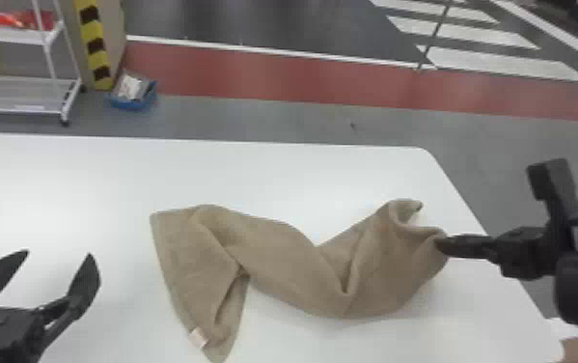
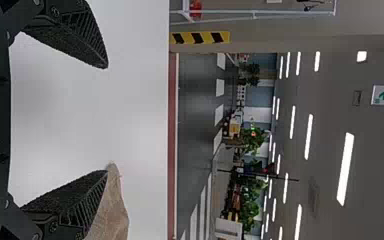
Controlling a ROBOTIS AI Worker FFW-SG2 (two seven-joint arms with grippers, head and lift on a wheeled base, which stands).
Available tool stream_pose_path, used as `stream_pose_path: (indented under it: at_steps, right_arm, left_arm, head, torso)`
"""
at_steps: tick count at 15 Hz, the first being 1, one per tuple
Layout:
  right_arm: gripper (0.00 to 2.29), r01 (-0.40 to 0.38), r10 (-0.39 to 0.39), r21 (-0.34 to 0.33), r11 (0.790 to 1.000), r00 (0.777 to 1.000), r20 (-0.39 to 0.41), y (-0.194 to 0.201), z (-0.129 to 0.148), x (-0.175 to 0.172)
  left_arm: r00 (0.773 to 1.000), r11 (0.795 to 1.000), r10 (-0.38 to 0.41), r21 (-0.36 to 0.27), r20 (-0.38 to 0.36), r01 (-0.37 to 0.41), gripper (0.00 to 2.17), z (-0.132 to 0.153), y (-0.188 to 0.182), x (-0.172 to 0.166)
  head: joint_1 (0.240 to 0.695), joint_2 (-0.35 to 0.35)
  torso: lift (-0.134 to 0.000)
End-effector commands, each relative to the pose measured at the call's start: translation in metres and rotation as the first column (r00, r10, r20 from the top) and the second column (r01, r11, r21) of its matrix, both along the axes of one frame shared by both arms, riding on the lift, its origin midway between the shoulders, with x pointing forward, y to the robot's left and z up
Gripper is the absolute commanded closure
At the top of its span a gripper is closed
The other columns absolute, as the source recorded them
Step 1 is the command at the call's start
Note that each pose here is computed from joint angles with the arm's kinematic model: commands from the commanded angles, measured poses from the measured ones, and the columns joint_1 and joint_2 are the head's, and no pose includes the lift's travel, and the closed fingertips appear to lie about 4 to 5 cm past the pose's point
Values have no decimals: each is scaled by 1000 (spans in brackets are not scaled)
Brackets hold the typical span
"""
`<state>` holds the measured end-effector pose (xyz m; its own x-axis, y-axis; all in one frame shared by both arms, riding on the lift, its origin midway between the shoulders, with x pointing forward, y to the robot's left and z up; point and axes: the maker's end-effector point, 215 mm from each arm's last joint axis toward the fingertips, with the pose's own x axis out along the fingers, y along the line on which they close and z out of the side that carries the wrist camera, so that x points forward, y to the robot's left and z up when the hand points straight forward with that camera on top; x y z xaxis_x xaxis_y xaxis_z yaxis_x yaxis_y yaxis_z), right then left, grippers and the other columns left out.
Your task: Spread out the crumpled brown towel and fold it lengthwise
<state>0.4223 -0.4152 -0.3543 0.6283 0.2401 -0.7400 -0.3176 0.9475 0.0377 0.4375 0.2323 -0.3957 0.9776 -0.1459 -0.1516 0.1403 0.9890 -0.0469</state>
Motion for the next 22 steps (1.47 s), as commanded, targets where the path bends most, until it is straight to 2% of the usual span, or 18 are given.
stream_pose_path:
  at_steps: [1, 2, 4, 5, 6, 9, 10, 11, 12, 13, 14, 16, 17, 18, 19, 20, 21, 22]
  right_arm:
    - [1700, -44, 42, -139, 989, 999, -20, -17, -8, 13]
    - [1632, -54, 50, -180, 982, 998, -29, -22, -10, 13]
    - [53, -89, 81, -208, 974, 996, -43, -17, -16, 9]
    - [-2, -93, 85, -223, 970, 995, -46, -17, -16, 6]
    - [-2, -130, 123, -260, 957, 991, -43, -15, -15, 4]
    - [43, -262, 281, -381, 887, 960, -5, -5, 5, -5]
    - [60, -275, 310, -403, 873, 951, 23, -4, 16, -7]
    - [70, -255, 297, -409, 876, 954, 39, -12, 23, -8]
    - [87, -265, 319, -439, 859, 946, 53, -18, 32, -6]
    - [97, -302, 380, -477, 825, 922, 73, -20, 40, -4]
    - [100, -301, 384, -473, 828, 919, 88, -27, 39, -7]
    - [113, -233, 295, -391, 890, 950, 105, -55, 26, -19]
    - [117, -194, 236, -344, 919, 968, 84, -67, 12, -26]
    - [134, -183, 214, -333, 925, 975, 57, -77, 2, -29]
    - [134, -213, 243, -359, 909, 969, 40, -83, -5, -31]
    - [144, -290, 328, -414, 863, 945, 21, -83, -13, -30]
    - [174, -308, 335, -416, 856, 942, -8, -90, -25, -33]
    - [194, -298, 319, -417, 858, 948, -22, -100, -36, -34]
  left_arm:
    - [1000, 1000, -2, 1, -2, 2, 140, -1, 0, -2]
    - [1000, 1000, 2, 3, -2, -2, 140, -1, 3, -3]
    - [1000, 1000, 6, 4, 0, -6, 140, -1, 5, -4]
    - [1000, 1000, 3, 3, 0, -3, 140, -1, 4, -3]
    - [1000, 1000, 1, 1, -3, -1, 140, -2, 2, -3]
    - [1000, 1000, -2, 2, 1, 2, 140, 0, 0, -1]
    - [1000, 1000, -2, 3, -1, 2, 140, 0, 0, -1]
    - [1000, 1000, -3, 2, 1, 3, 140, 1, 0, 0]
    - [1000, 1000, -5, 2, 4, 5, 140, 2, -1, 0]
    - [1000, 1000, -8, 0, 5, 8, 140, 3, -3, 1]
    - [1000, 1000, -14, -2, 5, 14, 140, 3, -6, 0]
    - [999, 999, -40, 2, 1, 40, 147, 2, -9, -1]
    - [999, 999, -43, 0, -2, 43, 151, 1, -10, -1]
    - [999, 999, -50, -2, -5, 50, 154, 0, -12, -1]
    - [999, 999, -53, -3, -8, 53, 167, -1, -14, 0]
    - [999, 999, -53, -1, -6, 53, 167, 0, -14, 0]
    - [999, 999, -53, -2, -11, 53, 167, -2, -14, -1]
    - [999, 999, -51, -1, -13, 51, 167, -3, -13, 0]
  head:
    - [695, -233]
    - [695, -239]
    - [695, -254]
    - [695, -253]
    - [695, -252]
    - [695, -252]
    - [695, -250]
    - [695, -248]
    - [695, -246]
    - [695, -247]
    - [695, -252]
    - [695, -273]
    - [695, -286]
    - [695, -303]
    - [695, -317]
    - [695, -334]
    - [695, -349]
    - [695, -350]
  torso:
    - [-124]
    - [-124]
    - [-124]
    - [-124]
    - [-124]
    - [-124]
    - [-124]
    - [-124]
    - [-124]
    - [-124]
    - [-124]
    - [-124]
    - [-124]
    - [-124]
    - [-124]
    - [-124]
    - [-124]
    - [-124]
